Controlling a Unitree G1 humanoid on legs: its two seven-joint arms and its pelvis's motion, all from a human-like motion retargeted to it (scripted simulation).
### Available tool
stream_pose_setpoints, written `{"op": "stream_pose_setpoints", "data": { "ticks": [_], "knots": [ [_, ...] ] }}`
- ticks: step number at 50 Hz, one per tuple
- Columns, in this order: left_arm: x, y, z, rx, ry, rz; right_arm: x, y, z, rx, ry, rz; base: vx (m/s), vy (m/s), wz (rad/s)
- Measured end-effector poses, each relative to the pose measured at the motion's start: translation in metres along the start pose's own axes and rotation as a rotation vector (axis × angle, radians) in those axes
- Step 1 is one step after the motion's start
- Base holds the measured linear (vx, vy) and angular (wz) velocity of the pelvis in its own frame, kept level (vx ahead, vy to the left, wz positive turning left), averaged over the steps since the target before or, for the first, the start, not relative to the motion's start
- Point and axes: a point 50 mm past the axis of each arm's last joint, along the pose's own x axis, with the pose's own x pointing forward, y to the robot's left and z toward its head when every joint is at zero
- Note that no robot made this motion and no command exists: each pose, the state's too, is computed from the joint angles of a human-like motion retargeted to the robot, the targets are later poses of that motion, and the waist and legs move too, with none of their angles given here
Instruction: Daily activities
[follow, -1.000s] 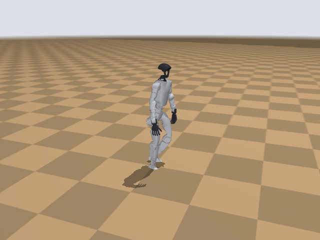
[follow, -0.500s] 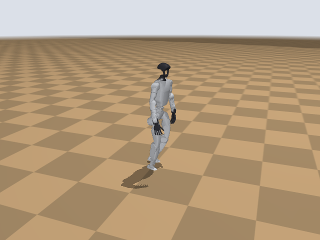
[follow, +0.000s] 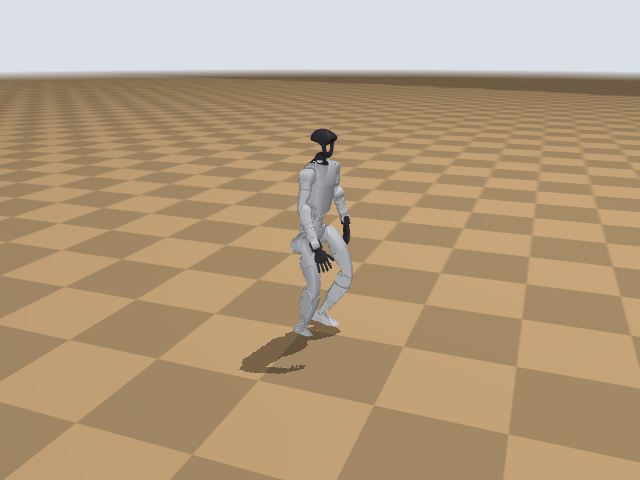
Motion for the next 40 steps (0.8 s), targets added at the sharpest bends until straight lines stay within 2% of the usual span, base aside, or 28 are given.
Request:
{"op": "stream_pose_setpoints", "data": {
  "ticks": [18, 31, 40],
  "knots": [
    [0.002, -0.021, 0.001, 0.052, -0.041, -0.03, 0.003, 0.004, 0.039, -0.193, -0.158, 0.023, 0.16, 0.0, -0.15],
    [0.003, -0.017, 0.001, -0.027, -0.032, 0.017, -0.002, 0.012, 0.001, -0.222, -0.022, 0.053, 0.3, 0.09, 0.0],
    [0.005, -0.004, 0.02, 0.054, -0.045, 0.064, -0.004, 0.009, -0.005, -0.196, 0.005, 0.052, 0.27, 0.08, 0.3]
  ]
}}
